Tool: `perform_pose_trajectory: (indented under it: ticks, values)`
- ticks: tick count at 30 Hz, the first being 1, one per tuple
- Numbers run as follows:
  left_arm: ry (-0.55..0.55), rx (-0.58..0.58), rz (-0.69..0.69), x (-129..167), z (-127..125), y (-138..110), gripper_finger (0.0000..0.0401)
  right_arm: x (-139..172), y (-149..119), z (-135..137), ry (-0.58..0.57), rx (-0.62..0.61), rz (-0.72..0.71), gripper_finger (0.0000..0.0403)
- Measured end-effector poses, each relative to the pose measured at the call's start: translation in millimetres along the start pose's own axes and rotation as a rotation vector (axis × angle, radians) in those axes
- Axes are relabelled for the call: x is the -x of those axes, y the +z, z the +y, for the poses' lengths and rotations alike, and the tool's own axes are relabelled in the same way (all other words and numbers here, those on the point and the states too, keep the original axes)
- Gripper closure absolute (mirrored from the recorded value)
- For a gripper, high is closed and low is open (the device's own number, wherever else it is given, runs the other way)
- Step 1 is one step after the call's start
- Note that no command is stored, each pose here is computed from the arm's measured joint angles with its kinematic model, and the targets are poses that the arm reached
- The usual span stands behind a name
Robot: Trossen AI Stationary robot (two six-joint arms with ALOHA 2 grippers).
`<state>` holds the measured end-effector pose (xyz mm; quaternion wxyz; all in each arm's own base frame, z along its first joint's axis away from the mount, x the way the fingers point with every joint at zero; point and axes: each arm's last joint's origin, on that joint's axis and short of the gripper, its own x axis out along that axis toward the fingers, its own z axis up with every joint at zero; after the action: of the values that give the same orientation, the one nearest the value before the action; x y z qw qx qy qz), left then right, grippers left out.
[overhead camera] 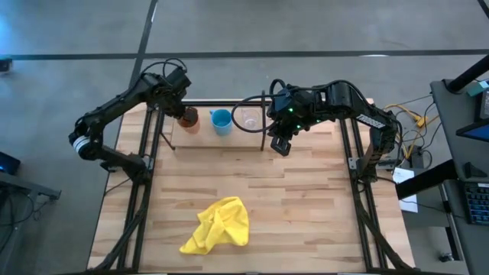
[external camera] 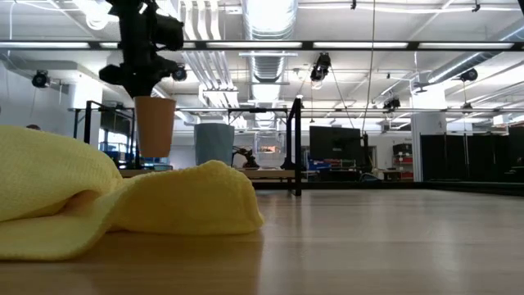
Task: Stack small to large cups/mugs on shelf
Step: Put the orange cup on the shelf
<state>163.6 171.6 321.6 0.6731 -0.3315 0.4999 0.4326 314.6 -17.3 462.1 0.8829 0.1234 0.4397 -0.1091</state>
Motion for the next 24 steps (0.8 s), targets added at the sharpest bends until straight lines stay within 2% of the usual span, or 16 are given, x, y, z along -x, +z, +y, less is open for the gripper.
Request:
perform_pose_trajectory:
  ticks: [12, 24]
  values:
    - [0.004, -0.051, 0.061, -25, -8, 14, 0.0400, 0, 0, 0, -0.001, 0.000, 0.002, 0.0344]
    - [0.002, -0.128, 0.072, -30, -9, 16, 0.0400, 0, 0, 0, -0.001, 0.001, 0.002, 0.0344]
